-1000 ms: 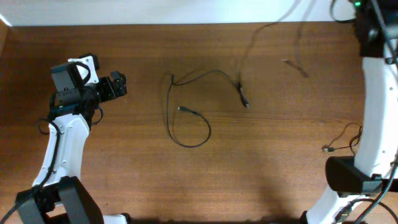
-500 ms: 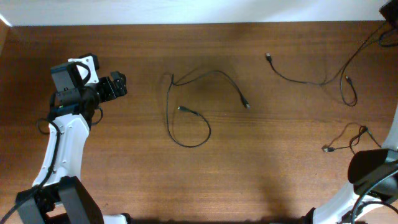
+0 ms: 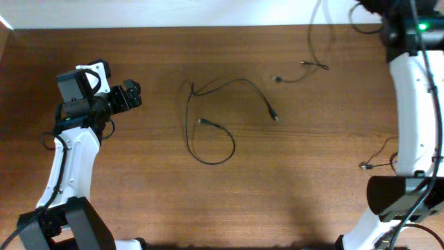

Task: Untangle cables
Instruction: 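Lay the cable down at the upper right of the table, then return the right gripper to the remaining cable and grasp it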

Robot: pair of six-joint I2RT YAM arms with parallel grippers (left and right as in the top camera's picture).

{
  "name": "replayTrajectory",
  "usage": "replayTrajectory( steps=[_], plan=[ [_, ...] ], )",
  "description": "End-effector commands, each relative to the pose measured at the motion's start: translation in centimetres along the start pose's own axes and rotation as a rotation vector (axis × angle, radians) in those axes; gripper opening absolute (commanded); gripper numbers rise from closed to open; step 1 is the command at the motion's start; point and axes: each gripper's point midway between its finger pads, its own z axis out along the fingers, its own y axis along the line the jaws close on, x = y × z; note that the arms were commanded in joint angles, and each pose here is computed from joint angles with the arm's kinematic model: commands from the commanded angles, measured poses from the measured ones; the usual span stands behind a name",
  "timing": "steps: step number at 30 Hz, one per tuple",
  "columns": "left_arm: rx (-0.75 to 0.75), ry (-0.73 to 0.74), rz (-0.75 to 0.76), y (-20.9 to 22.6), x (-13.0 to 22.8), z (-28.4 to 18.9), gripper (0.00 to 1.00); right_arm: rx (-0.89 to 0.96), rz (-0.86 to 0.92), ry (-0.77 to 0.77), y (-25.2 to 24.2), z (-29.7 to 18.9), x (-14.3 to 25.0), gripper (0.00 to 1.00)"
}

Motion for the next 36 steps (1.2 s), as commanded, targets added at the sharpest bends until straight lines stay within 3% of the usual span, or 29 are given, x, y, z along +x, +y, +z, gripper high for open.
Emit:
replayTrajectory(
  steps=[1,9,15,23,36],
  plan=[
    [-0.002,-0.024,-0.002,0.0,-0.7,-0.7,0.99,-0.04,0.011,-0.028,2.6,-1.4,-0.5,0.04],
    [-0.002,-0.024,-0.002,0.0,-0.7,-0.7,0.99,0.379,0.122,-0.086,-8.9,-4.7,-2.3,0.04],
    [-0.002,-0.024,-0.002,0.0,-0.7,-0.7,0.99,0.745,0.13,-0.168,-21.1,-10.6,-5.0,0.04],
    [-0.002,-0.024,-0.002,0.0,-0.7,-0.7,0.99,0.978,0.303,-0.147,-36.0,-14.9,-3.7,0.04],
    [-0.002,-0.024,-0.002,0.0,-0.7,-0.7,0.99,1.211,0.459,-0.204,-51.5,-21.4,-2.2,0.04]
  ],
)
